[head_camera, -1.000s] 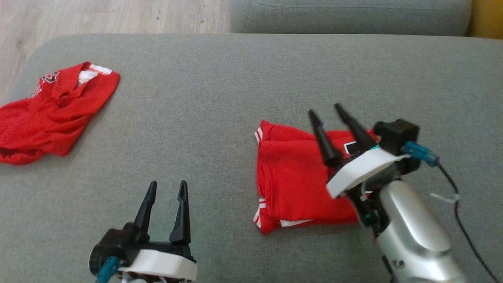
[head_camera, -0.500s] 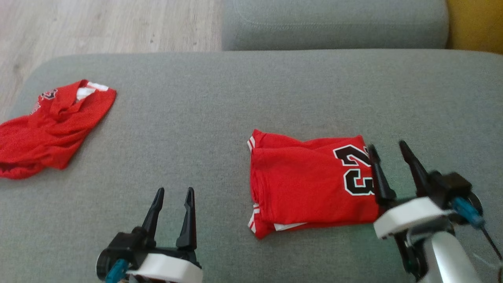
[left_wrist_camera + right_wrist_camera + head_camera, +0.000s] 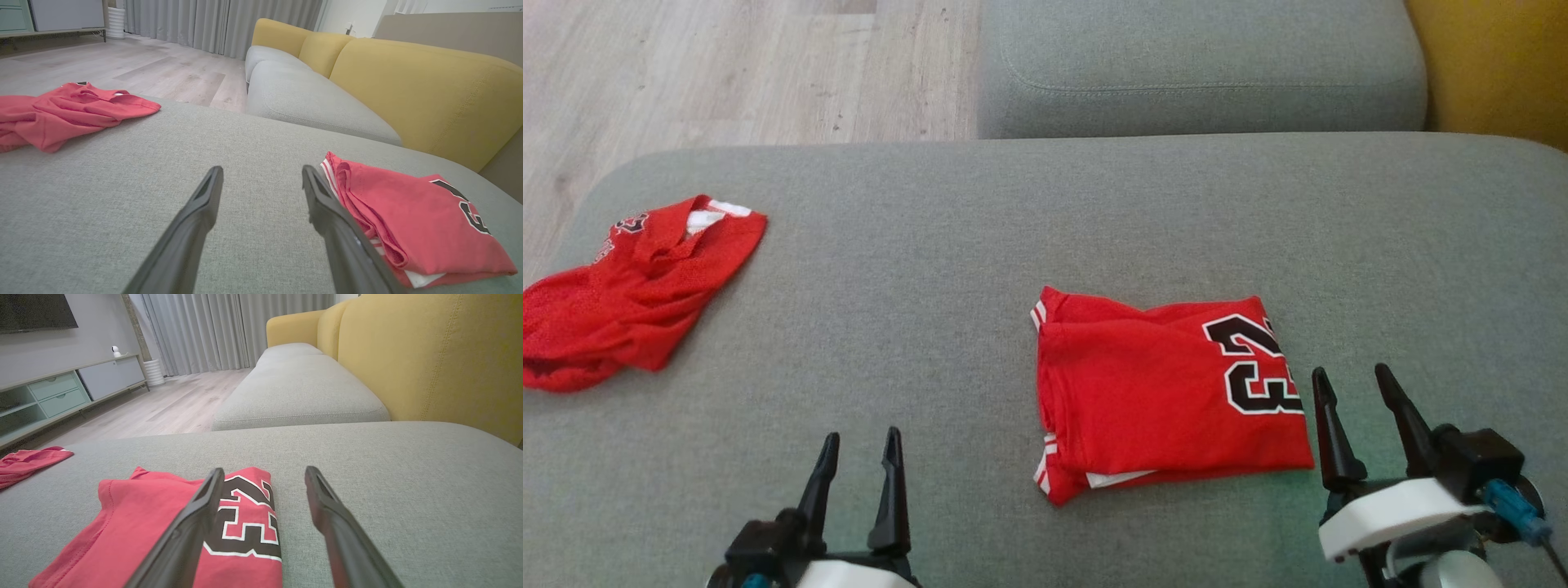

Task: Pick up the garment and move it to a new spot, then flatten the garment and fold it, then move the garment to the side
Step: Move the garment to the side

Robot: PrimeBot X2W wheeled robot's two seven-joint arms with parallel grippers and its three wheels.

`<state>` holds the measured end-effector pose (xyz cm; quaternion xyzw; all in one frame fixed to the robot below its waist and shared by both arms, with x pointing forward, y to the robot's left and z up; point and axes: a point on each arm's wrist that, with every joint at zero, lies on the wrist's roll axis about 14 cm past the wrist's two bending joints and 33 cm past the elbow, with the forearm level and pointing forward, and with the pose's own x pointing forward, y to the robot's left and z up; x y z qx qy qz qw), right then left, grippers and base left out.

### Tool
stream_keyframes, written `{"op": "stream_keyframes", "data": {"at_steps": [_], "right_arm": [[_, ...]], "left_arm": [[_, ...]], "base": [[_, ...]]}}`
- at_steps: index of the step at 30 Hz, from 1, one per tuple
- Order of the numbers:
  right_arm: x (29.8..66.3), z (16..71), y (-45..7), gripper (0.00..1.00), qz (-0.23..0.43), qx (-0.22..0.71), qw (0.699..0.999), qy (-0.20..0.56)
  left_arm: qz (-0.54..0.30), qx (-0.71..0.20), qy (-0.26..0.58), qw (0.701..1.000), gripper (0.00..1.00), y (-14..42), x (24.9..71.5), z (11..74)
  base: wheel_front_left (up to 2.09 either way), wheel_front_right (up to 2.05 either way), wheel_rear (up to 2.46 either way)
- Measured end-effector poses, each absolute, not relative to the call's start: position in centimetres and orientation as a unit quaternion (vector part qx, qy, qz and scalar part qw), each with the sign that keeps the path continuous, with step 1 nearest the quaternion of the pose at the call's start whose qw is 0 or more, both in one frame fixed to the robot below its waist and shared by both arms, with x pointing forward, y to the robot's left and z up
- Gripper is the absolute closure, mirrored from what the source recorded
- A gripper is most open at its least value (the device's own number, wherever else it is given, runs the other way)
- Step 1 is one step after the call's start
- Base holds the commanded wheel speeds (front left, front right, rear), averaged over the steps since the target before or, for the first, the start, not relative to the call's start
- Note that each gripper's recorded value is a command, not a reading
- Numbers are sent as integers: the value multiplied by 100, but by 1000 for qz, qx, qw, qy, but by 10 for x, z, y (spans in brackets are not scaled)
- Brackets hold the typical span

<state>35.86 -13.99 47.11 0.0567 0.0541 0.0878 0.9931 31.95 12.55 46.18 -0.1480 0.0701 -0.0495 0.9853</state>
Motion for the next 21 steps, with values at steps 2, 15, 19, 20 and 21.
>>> {"op": "stream_keyframes", "data": {"at_steps": [2,15,19,20,21], "right_arm": [[359,471,-139,0,89,57,993,53],[358,467,-137,0,92,59,992,64],[359,466,-136,0,93,60,992,65],[359,466,-136,0,93,60,992,65],[359,465,-136,0,93,60,992,67]], "left_arm": [[-46,-148,68,986,0,128,320,463],[-44,-146,65,986,0,131,321,463],[-44,-145,66,986,0,131,321,463],[-44,-143,66,987,0,131,321,463],[-44,-142,66,987,0,131,321,462]], "base": [[0,0,0],[0,0,0],[0,0,0],[0,0,0],[0,0,0]]}}
